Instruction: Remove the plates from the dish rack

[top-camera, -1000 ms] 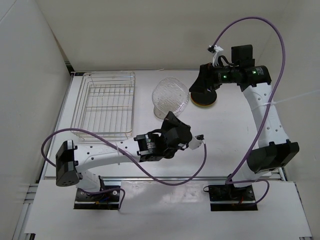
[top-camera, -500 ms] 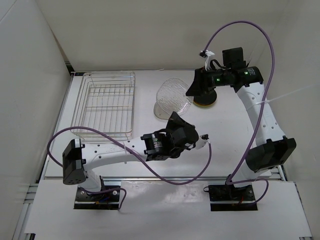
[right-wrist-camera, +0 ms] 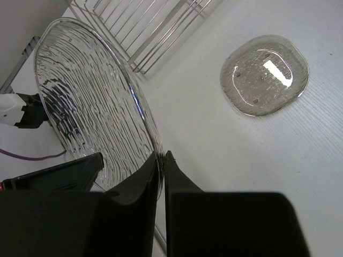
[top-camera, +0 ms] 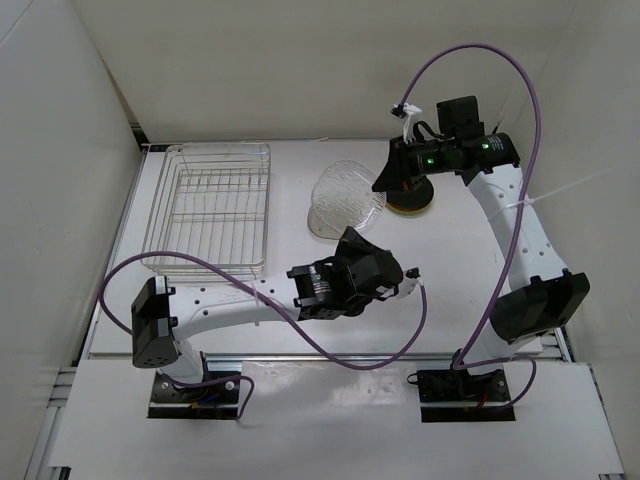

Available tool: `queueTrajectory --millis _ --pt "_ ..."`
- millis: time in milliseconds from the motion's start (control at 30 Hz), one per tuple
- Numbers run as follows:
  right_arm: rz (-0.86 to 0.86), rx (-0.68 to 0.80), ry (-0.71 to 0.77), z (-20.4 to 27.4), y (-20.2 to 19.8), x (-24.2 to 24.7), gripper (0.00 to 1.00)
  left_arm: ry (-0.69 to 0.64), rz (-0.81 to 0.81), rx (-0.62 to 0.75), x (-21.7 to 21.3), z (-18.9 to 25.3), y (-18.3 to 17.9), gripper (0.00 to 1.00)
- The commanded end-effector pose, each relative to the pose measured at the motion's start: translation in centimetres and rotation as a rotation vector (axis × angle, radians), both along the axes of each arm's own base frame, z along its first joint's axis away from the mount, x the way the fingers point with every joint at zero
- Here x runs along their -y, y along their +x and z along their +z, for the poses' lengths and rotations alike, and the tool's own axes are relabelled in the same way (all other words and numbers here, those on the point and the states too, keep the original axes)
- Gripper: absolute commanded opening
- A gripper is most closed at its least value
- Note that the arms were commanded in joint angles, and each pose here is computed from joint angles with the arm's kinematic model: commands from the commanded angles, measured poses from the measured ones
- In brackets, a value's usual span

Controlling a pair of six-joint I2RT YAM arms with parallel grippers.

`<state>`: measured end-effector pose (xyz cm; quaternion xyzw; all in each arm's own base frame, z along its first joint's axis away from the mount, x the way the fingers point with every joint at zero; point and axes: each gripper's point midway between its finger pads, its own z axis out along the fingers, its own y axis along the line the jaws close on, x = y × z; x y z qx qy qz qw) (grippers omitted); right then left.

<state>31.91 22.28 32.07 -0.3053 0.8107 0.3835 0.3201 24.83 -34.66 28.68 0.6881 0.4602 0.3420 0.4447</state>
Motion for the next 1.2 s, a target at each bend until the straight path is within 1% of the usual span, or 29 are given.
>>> queueTrajectory --millis 0,33,100,300,333,367,400,433,467,500,533,567,600,633,667,700,767,800,833,900,933,967,1033,1067,1133,1167 --pt "-0.002 0.047 -0.004 0.7 0.2 0.1 0.05 -0.026 -0.009 -0.034 0.0 0.6 -0.6 0.11" --pt "-0.002 0.047 -0.004 0.7 0.2 0.1 0.02 -0.026 -0.011 -0.047 -0.1 0.3 -0.7 0.11" --pt "-0.002 0.047 -0.004 0.7 0.2 0.1 0.00 -0.025 -0.007 -0.052 -0.2 0.2 -0.7 0.11" --pt "-0.007 0.040 -0.001 0.7 0.1 0.1 0.00 -0.035 0.006 -0.055 -0.5 0.7 -0.1 0.11" --pt "-0.007 0.040 -0.001 0.7 0.1 0.1 0.00 -0.045 0.019 -0.058 -0.7 0.6 0.2 0.27" --pt "-0.030 0.046 -0.011 0.6 0.6 0.3 0.00 -0.041 0.018 -0.073 -0.8 0.3 0.1 0.37" --pt "-0.048 0.034 -0.013 0.4 1.0 0.3 0.00 -0.039 0.022 -0.089 -1.0 -0.1 0.3 0.52" --pt "-0.057 0.036 -0.021 0.3 1.1 0.4 0.00 -0.038 0.040 -0.098 -1.5 -0.3 0.6 0.53" --pt "-0.081 0.037 -0.022 0.3 1.5 0.5 0.00 -0.081 0.035 -0.129 -1.2 0.1 0.3 0.62" --pt "-0.124 0.030 -0.042 0.1 2.0 0.9 0.00 -0.030 0.049 -0.170 -2.1 -0.9 0.3 0.65" --pt "-0.140 0.037 -0.054 -0.3 2.6 1.0 0.00 -0.015 0.050 -0.202 -2.5 -1.2 -0.1 0.69" --pt "-0.166 0.029 -0.066 -0.8 3.3 1.1 0.00 0.008 0.048 -0.258 -2.8 -2.3 -0.4 0.82" --pt "-0.189 0.056 -0.075 -0.4 4.1 1.3 0.00 0.005 0.061 -0.301 -3.3 -2.9 -0.9 0.89" --pt "-0.210 0.050 -0.098 -1.2 5.1 1.5 0.00 0.029 0.064 -0.336 -3.8 -3.6 -1.4 0.98" --pt "-0.231 0.056 -0.115 -1.4 5.9 1.6 0.00 0.073 0.074 -0.389 -5.3 -4.4 -1.9 1.00" --pt "-0.232 0.083 -0.145 -1.9 7.6 2.0 0.00 0.083 0.101 -0.418 -6.4 -5.3 -2.1 1.00" --pt "-0.242 0.101 -0.189 -2.8 9.3 2.6 0.00 0.046 0.167 -0.481 -8.8 -5.7 -1.4 1.00" --pt "-0.209 0.120 -0.219 -3.8 10.5 2.5 0.00 0.008 0.197 -0.498 -9.6 -5.5 -0.9 1.00" --pt "-0.211 0.125 -0.239 -4.3 11.3 3.0 0.00 -0.037 0.256 -0.541 -11.3 -5.7 0.4 1.00" --pt "-0.174 0.137 -0.272 -6.1 12.9 2.8 0.00 -0.144 0.317 -0.571 -13.3 -4.7 1.6 1.00" --pt "-0.172 0.129 -0.285 -6.9 13.4 3.1 0.00 -0.215 0.392 -0.564 -15.7 -3.7 3.2 1.00" --pt "-0.158 0.130 -0.297 -8.1 14.2 3.0 0.00 -0.251 0.421 -0.566 -16.8 -3.3 3.9 1.00" --pt "-0.137 0.149 -0.327 -9.3 15.0 3.1 0.00 -0.352 0.467 -0.593 -18.5 -2.2 4.7 1.00" --pt "-0.126 0.155 -0.335 -10.1 15.7 3.0 0.00 -0.405 0.523 -0.585 -20.9 -1.7 5.5 1.00" --pt "-0.098 0.172 -0.347 -10.9 16.2 2.5 0.00 -0.501 0.543 -0.599 -22.1 -0.6 5.9 1.00" --pt "-0.087 0.173 -0.356 -11.6 16.6 2.5 0.00 -0.566 0.566 -0.597 -23.4 0.2 6.2 1.00"
